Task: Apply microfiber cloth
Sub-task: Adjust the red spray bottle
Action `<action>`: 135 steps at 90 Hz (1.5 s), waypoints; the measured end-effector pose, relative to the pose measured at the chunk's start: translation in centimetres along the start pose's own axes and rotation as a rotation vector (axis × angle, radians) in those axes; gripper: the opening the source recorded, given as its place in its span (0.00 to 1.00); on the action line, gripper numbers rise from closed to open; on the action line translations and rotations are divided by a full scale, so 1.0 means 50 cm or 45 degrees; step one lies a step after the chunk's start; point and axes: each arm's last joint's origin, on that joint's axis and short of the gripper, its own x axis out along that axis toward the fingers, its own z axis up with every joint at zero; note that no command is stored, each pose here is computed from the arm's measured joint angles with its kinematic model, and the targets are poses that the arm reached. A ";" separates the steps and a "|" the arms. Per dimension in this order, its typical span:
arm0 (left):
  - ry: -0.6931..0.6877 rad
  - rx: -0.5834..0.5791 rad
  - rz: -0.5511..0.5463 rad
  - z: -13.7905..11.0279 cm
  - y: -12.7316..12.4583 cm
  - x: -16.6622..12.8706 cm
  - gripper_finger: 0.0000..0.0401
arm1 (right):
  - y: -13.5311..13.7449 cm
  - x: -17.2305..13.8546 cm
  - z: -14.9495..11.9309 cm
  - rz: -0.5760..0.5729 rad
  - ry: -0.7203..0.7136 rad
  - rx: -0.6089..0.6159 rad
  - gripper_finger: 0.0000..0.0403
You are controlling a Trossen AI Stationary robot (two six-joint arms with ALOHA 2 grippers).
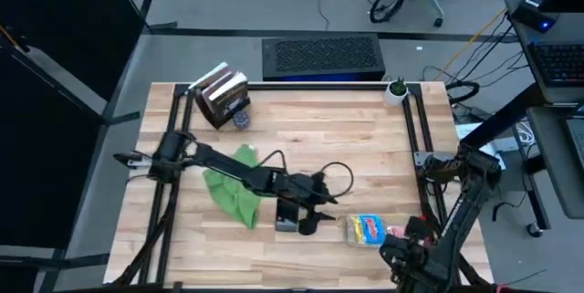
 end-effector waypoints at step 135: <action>0.118 0.081 0.116 0.070 -0.011 -0.063 0.55 | -0.147 -0.016 0.092 0.302 0.539 -0.094 0.32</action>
